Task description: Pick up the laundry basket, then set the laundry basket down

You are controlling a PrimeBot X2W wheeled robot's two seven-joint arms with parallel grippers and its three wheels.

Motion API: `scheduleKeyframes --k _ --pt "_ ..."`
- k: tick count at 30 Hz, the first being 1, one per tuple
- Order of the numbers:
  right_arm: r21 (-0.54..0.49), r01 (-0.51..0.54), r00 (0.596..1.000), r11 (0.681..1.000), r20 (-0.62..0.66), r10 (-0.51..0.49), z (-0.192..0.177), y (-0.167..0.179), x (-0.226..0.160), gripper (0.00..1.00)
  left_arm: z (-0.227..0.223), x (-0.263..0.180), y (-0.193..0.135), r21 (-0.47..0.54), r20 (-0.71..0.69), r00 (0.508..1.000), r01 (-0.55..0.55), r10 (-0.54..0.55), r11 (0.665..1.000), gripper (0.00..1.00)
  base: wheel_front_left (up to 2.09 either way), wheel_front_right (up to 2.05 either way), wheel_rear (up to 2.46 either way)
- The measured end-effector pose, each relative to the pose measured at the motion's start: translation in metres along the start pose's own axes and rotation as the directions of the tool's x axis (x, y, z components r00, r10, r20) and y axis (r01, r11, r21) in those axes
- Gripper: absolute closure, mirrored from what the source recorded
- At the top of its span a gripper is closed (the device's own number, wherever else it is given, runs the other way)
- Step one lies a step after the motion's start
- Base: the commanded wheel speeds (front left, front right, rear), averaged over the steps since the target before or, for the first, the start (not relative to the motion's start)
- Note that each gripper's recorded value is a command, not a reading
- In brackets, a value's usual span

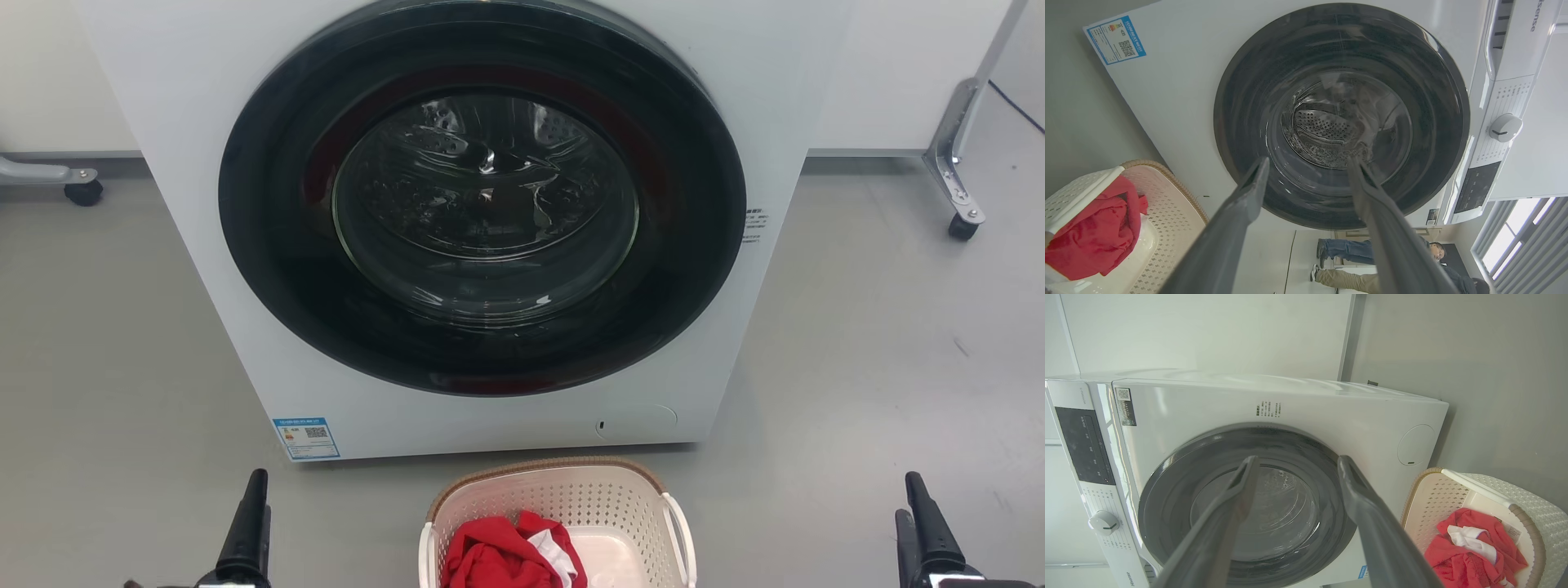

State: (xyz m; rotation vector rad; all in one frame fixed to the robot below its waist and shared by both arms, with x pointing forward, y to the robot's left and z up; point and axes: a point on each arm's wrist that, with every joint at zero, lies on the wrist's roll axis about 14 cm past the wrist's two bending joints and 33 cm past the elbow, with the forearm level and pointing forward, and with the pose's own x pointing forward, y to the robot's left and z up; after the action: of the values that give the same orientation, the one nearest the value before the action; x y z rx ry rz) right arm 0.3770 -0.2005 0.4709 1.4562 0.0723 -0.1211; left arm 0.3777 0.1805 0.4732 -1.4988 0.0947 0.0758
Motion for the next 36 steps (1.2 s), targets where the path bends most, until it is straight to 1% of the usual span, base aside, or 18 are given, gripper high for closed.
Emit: scheduleKeyframes --k 4,5,9,12,17,21,23,29,33,36 --pt "-0.075 -0.016 1.000 0.997 -0.003 0.016 0.000 0.006 0.003 0.00 0.000 0.001 -0.005 0.075 -0.003 1.000 0.014 -0.014 0.997 0.00 0.00 0.00 0.00" --pt "-0.075 -0.016 1.000 0.997 -0.003 0.016 0.000 0.006 0.003 0.00 0.000 0.001 -0.005 0.075 -0.003 1.000 0.014 -0.014 0.997 0.00 0.00 0.00 0.00" --pt "-0.152 -0.026 1.000 0.988 -0.011 0.024 -0.001 0.009 0.005 0.00 -0.002 0.003 -0.009 0.163 -0.013 1.000 0.026 -0.024 0.986 0.00 0.00 0.00 0.00" --pt "-0.216 -0.032 0.999 0.976 -0.017 0.029 -0.002 0.011 0.005 0.00 -0.003 0.006 -0.015 0.227 -0.020 0.999 0.038 -0.034 0.973 0.00 0.00 0.00 0.00" --pt "-0.322 -0.038 0.999 0.946 -0.026 0.032 -0.003 0.014 0.006 0.00 -0.004 0.006 -0.019 0.323 -0.028 0.999 0.045 -0.038 0.945 0.00 0.00 0.00 0.00" --pt "-0.404 -0.051 0.999 0.914 -0.033 0.041 -0.005 0.019 0.008 0.00 -0.008 0.007 -0.024 0.411 -0.035 0.998 0.057 -0.047 0.910 0.00 0.00 0.00 0.00" --pt "-0.448 -0.062 0.998 0.892 -0.039 0.050 -0.006 0.023 0.009 0.00 -0.009 0.008 -0.028 0.450 -0.037 0.998 0.067 -0.057 0.891 0.00 0.00 0.00 0.00" --pt "-0.563 -0.080 0.997 0.822 -0.058 0.057 -0.012 0.026 0.009 0.00 -0.014 0.008 -0.039 0.575 -0.052 0.995 0.097 -0.082 0.813 0.00 0.00 0.00 0.00" --pt "-0.639 -0.091 0.996 0.764 -0.070 0.060 -0.015 0.027 0.008 0.00 -0.018 0.007 -0.041 0.642 -0.064 0.994 0.110 -0.091 0.759 0.00 0.00 0.00 0.00" --pt "-0.683 -0.101 0.995 0.723 -0.082 0.062 -0.018 0.027 0.007 0.00 -0.020 0.006 -0.044 0.693 -0.073 0.992 0.123 -0.101 0.711 0.00 0.00 0.00 0.00"
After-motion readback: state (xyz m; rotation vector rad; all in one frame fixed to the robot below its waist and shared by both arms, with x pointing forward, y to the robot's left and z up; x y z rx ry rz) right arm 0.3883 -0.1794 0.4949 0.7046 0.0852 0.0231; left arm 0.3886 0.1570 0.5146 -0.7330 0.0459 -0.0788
